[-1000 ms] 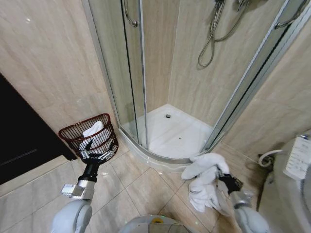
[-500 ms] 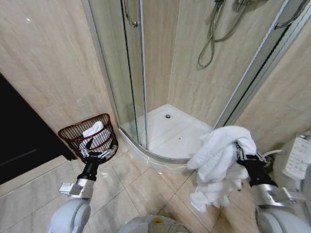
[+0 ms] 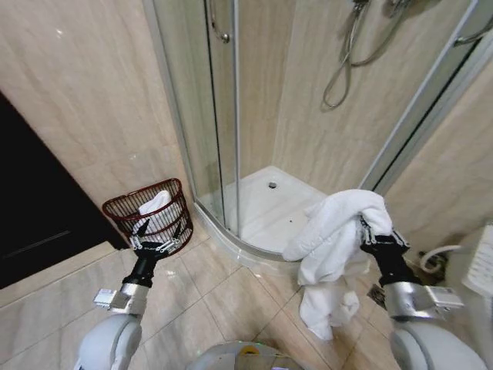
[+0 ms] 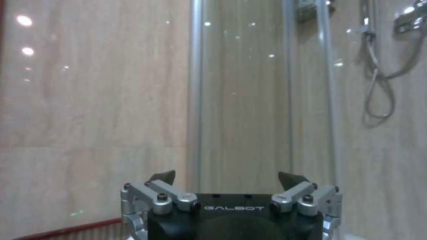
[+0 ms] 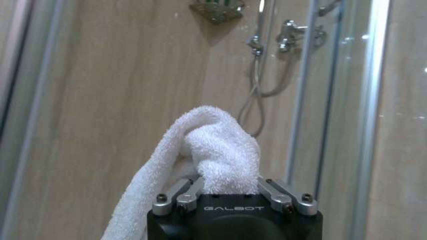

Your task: Discard the used towel into the hamper.

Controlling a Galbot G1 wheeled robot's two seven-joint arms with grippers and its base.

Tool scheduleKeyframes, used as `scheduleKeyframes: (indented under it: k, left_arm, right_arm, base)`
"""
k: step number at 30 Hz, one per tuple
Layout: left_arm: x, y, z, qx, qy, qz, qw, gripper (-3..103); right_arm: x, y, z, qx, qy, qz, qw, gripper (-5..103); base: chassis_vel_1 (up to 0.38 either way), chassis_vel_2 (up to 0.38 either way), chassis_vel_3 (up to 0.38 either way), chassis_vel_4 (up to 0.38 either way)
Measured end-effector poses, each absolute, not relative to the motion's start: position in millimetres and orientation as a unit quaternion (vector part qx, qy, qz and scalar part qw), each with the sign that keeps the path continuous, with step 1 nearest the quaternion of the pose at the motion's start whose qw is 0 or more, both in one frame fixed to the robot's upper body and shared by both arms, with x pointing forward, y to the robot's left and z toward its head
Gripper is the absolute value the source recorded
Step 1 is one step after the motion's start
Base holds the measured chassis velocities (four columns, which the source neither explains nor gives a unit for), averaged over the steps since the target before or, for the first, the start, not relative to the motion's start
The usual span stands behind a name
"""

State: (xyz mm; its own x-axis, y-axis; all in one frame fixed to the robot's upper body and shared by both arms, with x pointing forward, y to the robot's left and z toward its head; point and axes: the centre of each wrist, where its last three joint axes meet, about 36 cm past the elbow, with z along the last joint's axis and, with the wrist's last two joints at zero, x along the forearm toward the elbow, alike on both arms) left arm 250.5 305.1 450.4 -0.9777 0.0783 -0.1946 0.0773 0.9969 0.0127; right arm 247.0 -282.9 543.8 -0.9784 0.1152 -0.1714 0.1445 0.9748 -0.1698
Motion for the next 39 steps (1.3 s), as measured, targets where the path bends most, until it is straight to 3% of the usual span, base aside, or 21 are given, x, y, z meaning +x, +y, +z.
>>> scheduleKeyframes:
  k: [12, 39]
  left_arm:
    - [252.1, 310.1, 444.8, 0.030, 0.993, 0.017, 0.109, 100]
    - [244.1, 307.6, 447.2, 0.029, 0.993, 0.026, 0.111, 100]
  right_arm:
    - [249.4, -285.5, 541.1, 0.077, 0.989, -0.095, 0.079, 19]
    - [255.5, -278.1, 530.0, 0.043, 0.991, -0.107, 0.067, 19]
  base:
    - [0.121, 0.129, 0.007, 0.011]
    - [0.158, 0.160, -0.136, -0.141]
